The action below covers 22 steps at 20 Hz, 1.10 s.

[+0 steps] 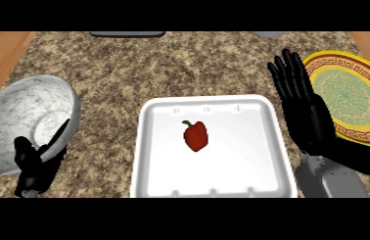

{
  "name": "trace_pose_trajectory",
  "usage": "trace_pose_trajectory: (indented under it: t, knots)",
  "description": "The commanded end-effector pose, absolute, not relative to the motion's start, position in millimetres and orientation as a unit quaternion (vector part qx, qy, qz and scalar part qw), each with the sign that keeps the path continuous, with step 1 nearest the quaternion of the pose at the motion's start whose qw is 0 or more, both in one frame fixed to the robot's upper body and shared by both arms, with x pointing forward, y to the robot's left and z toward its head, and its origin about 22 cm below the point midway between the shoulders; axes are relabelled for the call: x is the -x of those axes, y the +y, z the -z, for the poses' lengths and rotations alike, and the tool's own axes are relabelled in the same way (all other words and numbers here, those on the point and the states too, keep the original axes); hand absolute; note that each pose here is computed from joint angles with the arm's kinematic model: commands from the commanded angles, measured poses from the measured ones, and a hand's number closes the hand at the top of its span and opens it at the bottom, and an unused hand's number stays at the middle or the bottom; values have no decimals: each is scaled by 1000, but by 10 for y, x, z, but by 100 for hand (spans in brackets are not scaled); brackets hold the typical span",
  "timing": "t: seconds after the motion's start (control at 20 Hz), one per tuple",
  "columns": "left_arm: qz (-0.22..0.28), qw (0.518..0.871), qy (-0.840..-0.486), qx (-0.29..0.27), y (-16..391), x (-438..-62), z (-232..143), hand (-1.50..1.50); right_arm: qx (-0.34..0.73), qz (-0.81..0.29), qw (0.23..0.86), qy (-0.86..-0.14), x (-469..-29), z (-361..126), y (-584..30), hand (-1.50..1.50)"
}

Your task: Pick the bell pepper from the tray and place it in the plate

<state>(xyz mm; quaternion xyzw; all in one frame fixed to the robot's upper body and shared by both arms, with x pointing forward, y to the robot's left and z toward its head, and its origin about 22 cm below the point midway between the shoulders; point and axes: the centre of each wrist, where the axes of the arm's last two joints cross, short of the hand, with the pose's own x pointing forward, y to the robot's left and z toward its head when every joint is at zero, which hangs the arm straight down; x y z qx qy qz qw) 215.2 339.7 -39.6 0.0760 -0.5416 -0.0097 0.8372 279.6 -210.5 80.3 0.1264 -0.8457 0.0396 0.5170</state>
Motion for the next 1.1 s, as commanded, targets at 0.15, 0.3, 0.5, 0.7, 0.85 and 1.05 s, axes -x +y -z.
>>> trace_pose_trajectory:
  t: [0.15,0.3,0.5,0.7,0.85,1.05]
  knots:
    - [18,838,-542,-56,3230,-1981,283,0,-106,-129,510,-844,-3195,-1247,-2069,150]
    - [67,859,-496,-111,3629,-1496,259,0,74,-301,488,-816,-3217,-1412,-2480,150]
    - [22,848,-526,-59,3458,-1353,234,0,64,-151,521,-838,-3305,-1198,-2366,-150]
    - [2,845,-531,-65,3461,-1259,159,0,24,-148,511,-846,-3303,-1101,-2162,-150]
    - [-14,846,-529,-63,3476,-1164,156,0,28,-188,504,-842,-3326,-1129,-2169,-150]
    - [-18,845,-530,-65,3476,-1033,133,0,56,-274,513,-811,-3367,-1167,-2174,-150]
